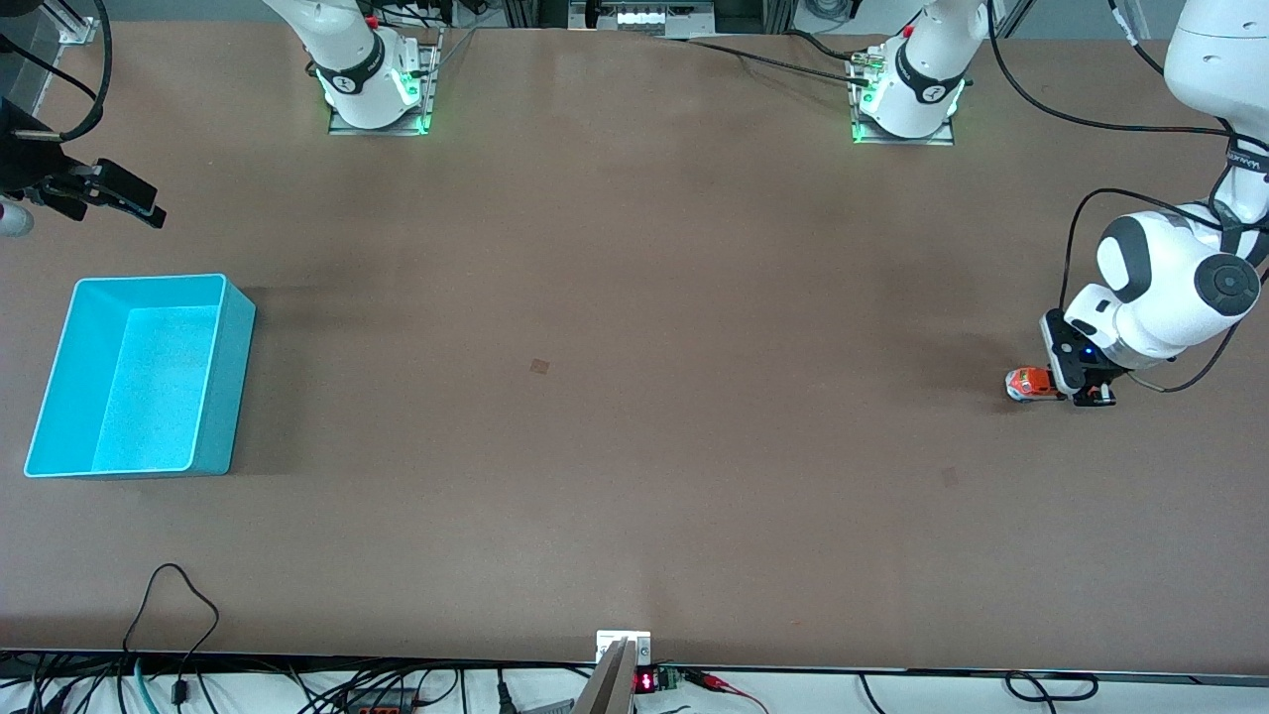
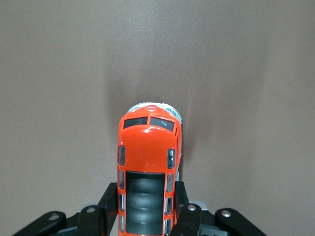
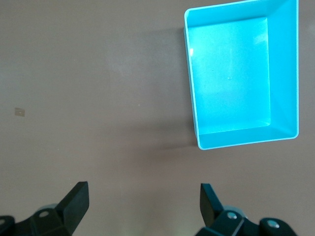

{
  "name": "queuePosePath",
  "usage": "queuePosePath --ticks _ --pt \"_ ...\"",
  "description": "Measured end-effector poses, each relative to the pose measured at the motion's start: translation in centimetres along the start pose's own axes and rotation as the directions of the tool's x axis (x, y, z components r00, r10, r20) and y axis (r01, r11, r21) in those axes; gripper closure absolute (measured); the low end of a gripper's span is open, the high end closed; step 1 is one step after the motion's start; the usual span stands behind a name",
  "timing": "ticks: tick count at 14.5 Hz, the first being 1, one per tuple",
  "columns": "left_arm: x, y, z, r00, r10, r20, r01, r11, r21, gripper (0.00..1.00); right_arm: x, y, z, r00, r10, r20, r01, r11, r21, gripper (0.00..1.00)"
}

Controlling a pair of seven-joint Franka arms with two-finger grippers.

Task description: Wind up bus and store in blue box

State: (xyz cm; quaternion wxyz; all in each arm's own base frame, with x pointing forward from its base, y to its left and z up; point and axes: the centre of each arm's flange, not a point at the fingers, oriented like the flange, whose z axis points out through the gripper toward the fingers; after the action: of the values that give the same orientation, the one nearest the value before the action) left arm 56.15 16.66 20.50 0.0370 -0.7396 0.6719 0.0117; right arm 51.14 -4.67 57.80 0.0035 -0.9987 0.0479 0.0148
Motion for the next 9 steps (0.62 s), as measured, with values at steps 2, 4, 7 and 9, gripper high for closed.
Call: queuePosePath --ticks 2,4,7,9 --pt "0.0 0.0 0.0 1.0 0.0 0.0 0.0 1.0 0.0 0.5 0.0 0.0 0.0 1.0 0.0 0.0 0.0 1.0 0.0 0.0" --pt "0.0 0.0 0.0 1.0 0.0 0.0 0.0 1.0 0.0 0.5 0.0 0.0 0.0 1.0 0.0 0.0 0.0 1.0 0.0 0.0" --pt "0.02 0.01 0.1 1.0 0.0 -0.001 0.0 1.0 -0.002 0.47 0.0 0.0 0.0 1.0 0.0 0.0 0.0 1.0 0.0 0.0" --pt "0.11 0.24 0.85 1.0 0.001 -0.004 -0.001 1.0 -0.017 0.3 0.0 0.08 0.0 1.0 0.002 0.0 -0.002 1.0 0.0 0.0"
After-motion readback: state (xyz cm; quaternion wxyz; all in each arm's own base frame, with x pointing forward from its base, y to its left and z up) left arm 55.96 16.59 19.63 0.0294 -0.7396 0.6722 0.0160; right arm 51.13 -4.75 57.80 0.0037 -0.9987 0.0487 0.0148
